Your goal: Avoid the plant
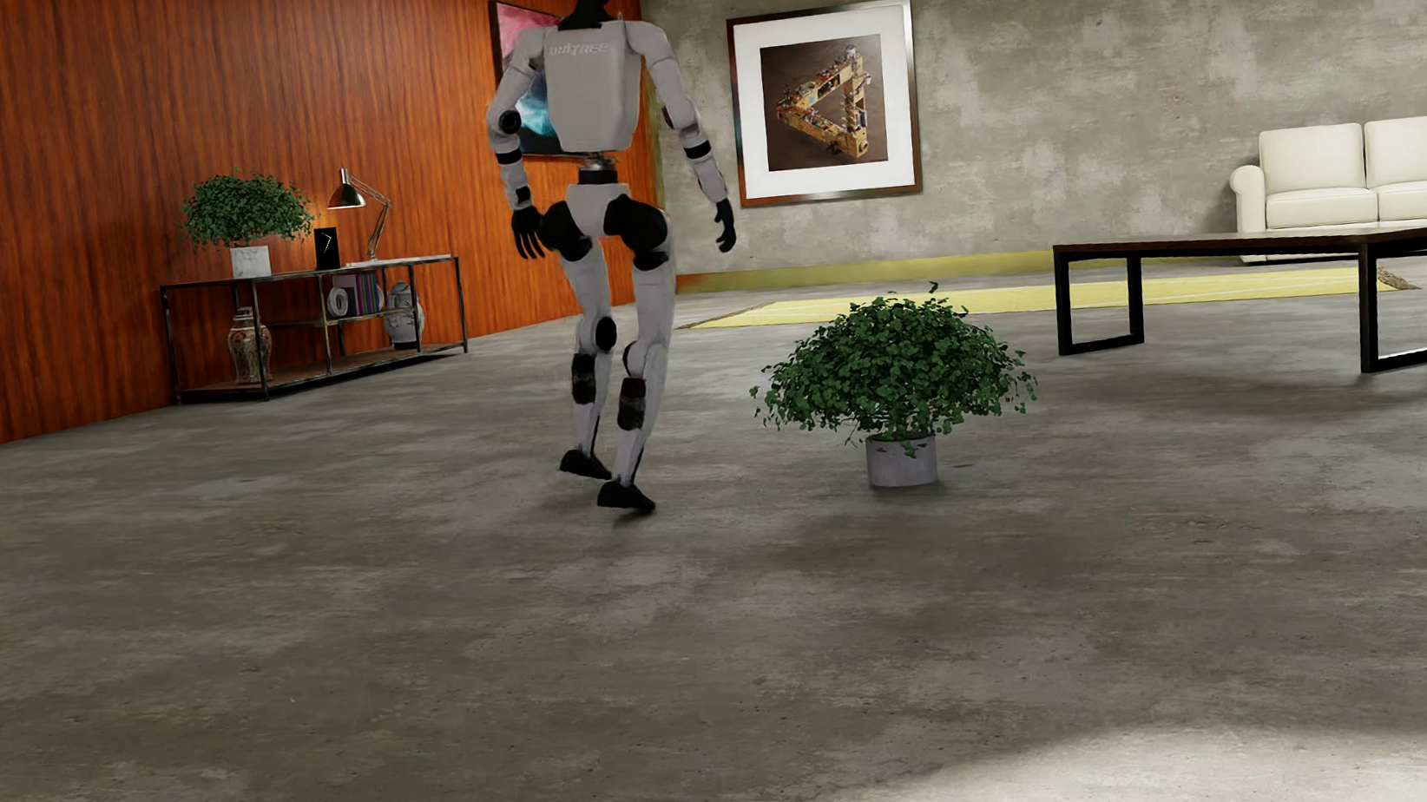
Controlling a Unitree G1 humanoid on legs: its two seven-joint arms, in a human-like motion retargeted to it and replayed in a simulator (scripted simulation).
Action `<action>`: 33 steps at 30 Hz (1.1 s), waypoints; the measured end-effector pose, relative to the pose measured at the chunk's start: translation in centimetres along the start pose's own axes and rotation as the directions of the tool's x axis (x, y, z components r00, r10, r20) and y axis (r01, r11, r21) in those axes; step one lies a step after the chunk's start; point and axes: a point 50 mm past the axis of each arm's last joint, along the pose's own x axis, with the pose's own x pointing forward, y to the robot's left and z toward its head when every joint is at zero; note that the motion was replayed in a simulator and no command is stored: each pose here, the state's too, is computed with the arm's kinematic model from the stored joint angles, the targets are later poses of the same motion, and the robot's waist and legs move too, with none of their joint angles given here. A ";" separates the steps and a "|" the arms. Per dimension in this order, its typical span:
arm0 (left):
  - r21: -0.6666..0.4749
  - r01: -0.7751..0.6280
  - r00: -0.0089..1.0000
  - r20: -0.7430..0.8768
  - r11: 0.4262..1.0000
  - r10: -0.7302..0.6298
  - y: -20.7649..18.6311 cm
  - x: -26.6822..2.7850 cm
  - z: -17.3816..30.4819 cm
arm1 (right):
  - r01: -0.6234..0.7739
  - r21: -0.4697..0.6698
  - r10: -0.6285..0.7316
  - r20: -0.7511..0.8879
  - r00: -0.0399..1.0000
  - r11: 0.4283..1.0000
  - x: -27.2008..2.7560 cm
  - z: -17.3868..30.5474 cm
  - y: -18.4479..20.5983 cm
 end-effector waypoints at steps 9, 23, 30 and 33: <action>-0.056 0.134 0.960 -0.241 0.989 -0.144 -5.9 -2.6 -6.9 | -0.165 -0.019 0.154 -0.270 0.950 0.986 -3.0 -7.9 5.5; -0.028 -0.174 0.984 0.033 0.984 0.175 6.3 0.3 1.8 | 0.060 0.091 -0.061 0.006 0.998 0.994 0.1 0.3 -1.2; -0.042 -0.266 0.947 0.173 0.963 0.270 10.1 0.1 6.2 | 0.062 0.057 -0.065 0.055 0.996 0.996 0.3 1.7 -1.8; -0.025 -0.228 0.957 0.180 0.973 0.228 8.6 0.3 6.2 | 0.019 0.091 -0.011 -0.087 0.996 0.996 -0.3 -2.3 0.7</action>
